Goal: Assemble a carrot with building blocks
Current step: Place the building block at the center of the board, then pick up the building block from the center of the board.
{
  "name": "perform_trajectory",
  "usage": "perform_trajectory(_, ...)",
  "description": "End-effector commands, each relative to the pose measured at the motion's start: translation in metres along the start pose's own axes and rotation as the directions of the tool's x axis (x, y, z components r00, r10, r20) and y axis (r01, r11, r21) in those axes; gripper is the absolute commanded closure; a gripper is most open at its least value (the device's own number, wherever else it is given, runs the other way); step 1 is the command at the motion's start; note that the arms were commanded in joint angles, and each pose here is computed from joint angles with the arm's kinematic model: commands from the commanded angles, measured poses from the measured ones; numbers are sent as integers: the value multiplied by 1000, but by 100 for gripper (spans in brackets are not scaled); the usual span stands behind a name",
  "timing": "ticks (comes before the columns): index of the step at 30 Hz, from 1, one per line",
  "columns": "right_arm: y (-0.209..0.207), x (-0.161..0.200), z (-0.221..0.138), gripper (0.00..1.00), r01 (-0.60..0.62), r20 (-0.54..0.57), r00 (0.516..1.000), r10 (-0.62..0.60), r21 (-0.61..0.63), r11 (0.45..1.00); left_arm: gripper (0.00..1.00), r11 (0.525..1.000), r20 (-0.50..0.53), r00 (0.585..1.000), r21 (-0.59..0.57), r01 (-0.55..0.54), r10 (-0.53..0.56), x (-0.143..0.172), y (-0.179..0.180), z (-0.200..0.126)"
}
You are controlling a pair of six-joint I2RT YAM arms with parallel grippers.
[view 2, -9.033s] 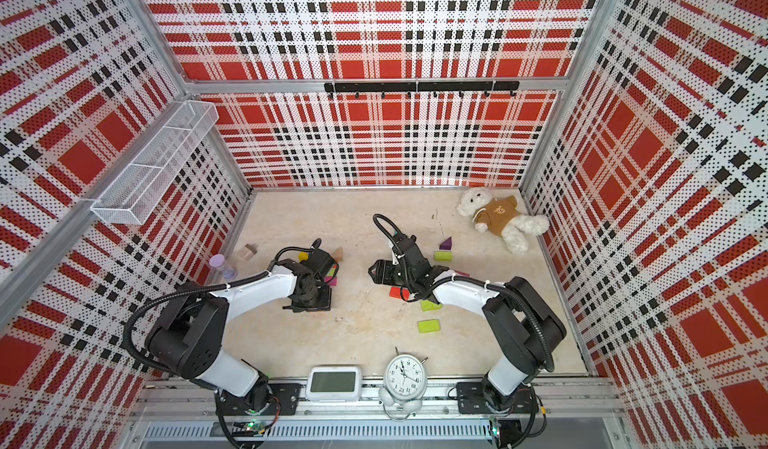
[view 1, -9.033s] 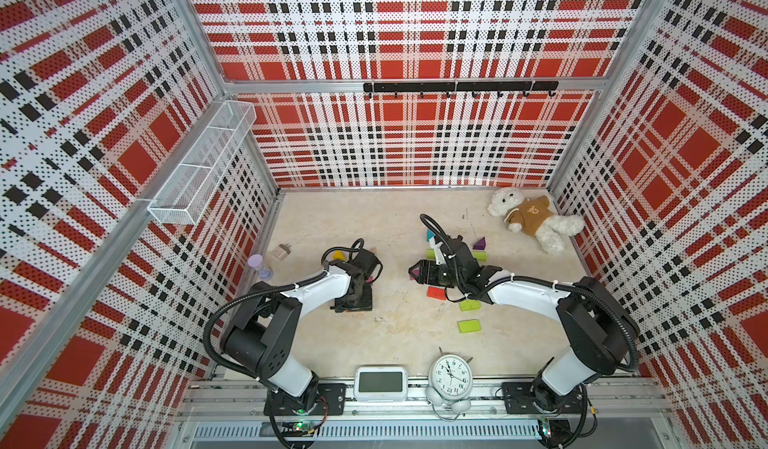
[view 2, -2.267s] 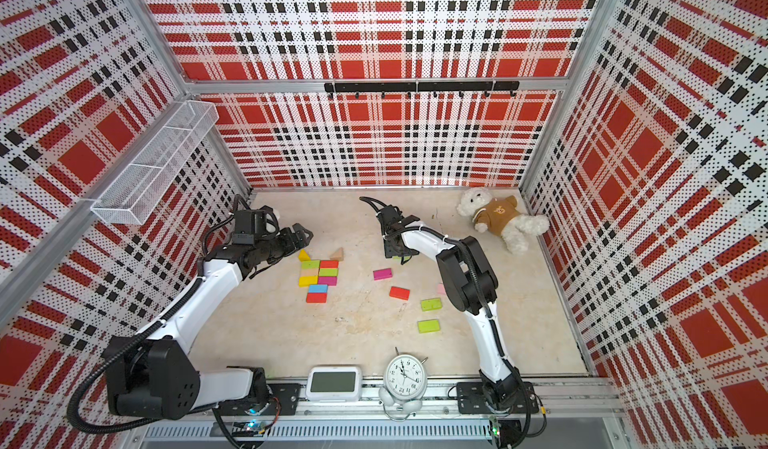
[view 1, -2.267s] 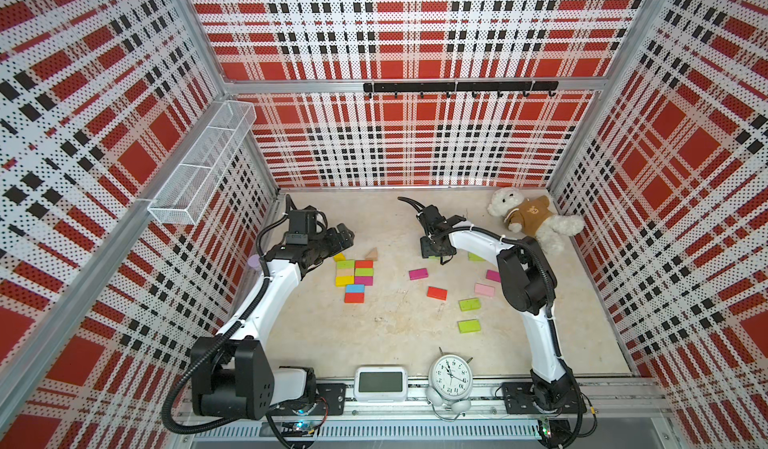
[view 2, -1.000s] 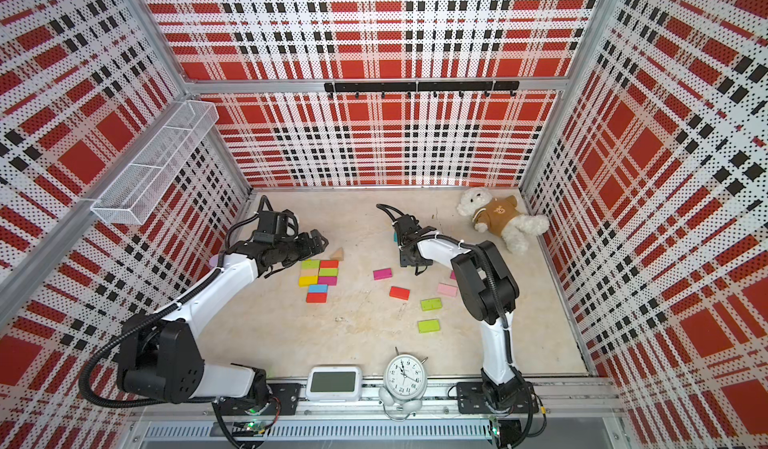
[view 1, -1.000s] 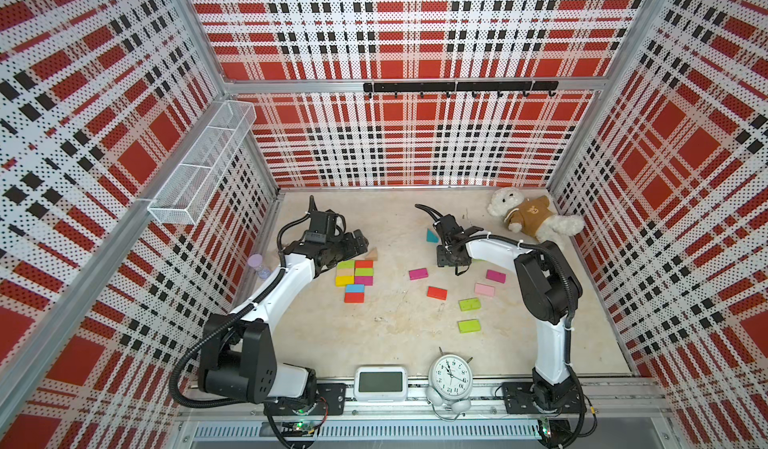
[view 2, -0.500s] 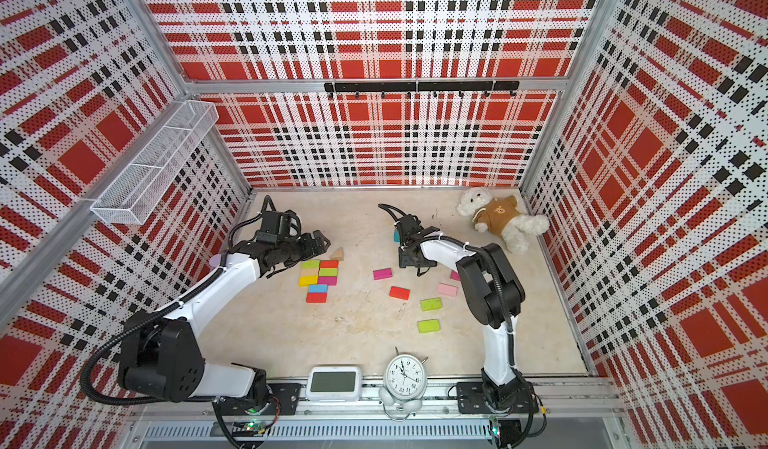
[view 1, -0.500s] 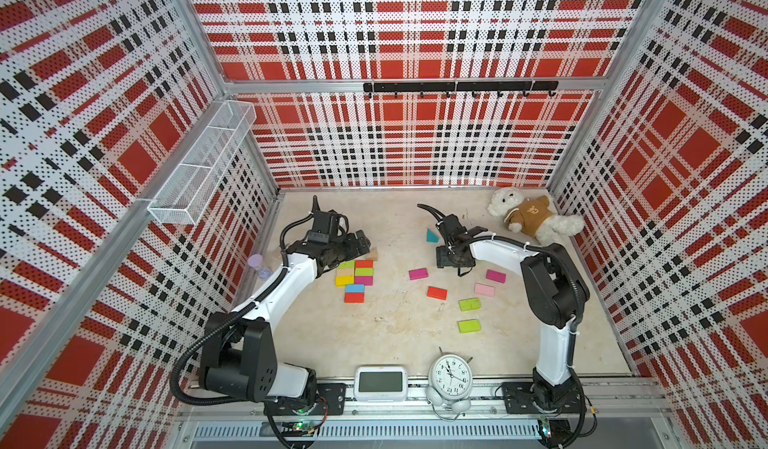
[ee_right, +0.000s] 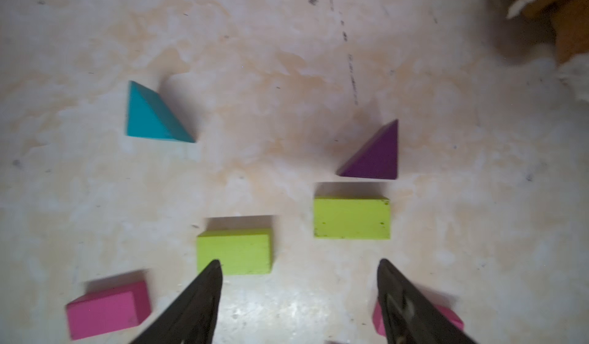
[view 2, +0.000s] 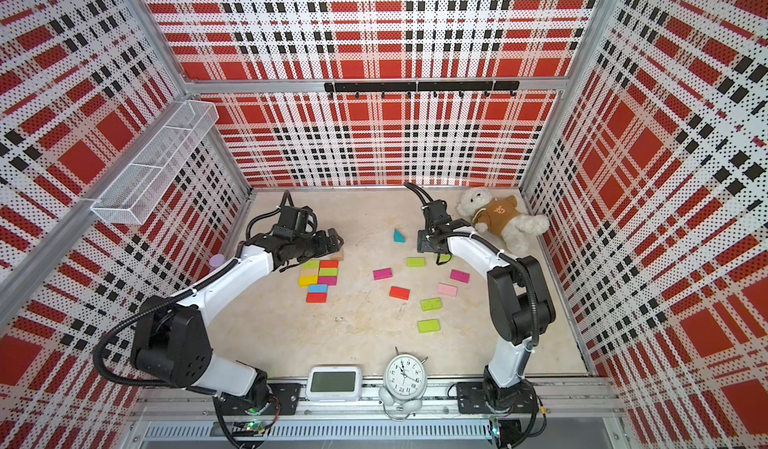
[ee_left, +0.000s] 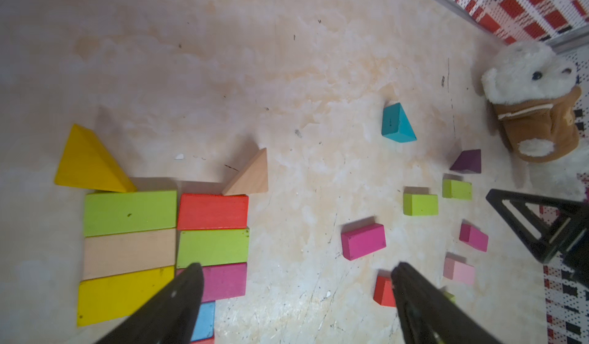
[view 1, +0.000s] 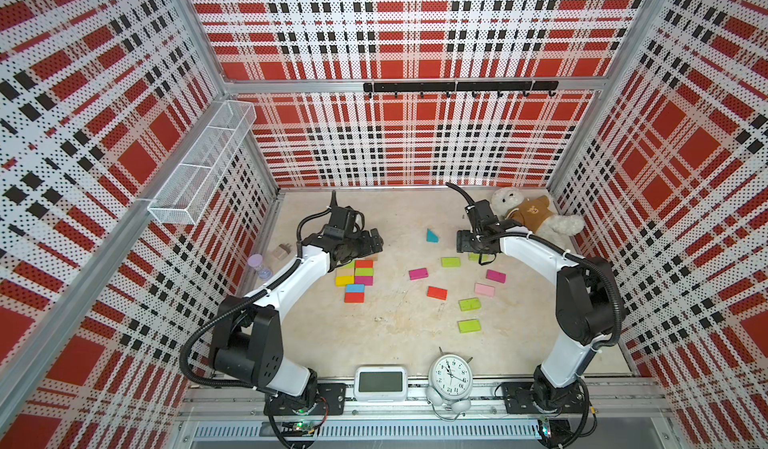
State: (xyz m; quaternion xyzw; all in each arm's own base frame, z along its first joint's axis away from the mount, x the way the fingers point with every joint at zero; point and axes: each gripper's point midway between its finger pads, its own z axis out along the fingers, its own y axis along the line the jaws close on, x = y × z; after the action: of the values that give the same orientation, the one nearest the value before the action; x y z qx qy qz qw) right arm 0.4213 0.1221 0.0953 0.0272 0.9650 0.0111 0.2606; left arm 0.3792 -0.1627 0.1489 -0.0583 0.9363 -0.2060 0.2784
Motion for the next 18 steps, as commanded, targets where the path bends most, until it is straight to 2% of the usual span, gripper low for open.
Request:
perform_trajectory(1, -8, -5, 13, 22, 17, 5, 1000, -17, -18, 1000, 5, 997, -24, 997, -10, -75, 75, 5, -17, 5)
perform_trajectory(6, -14, -7, 33, 22, 34, -25, 999, -35, -18, 999, 5, 994, -81, 991, -29, -110, 108, 16, -23, 15)
perform_trajectory(18, -19, -1, 59, 23, 35, -72, 997, -37, -20, 999, 5, 993, -102, 989, -49, -108, 102, 20, -27, 23)
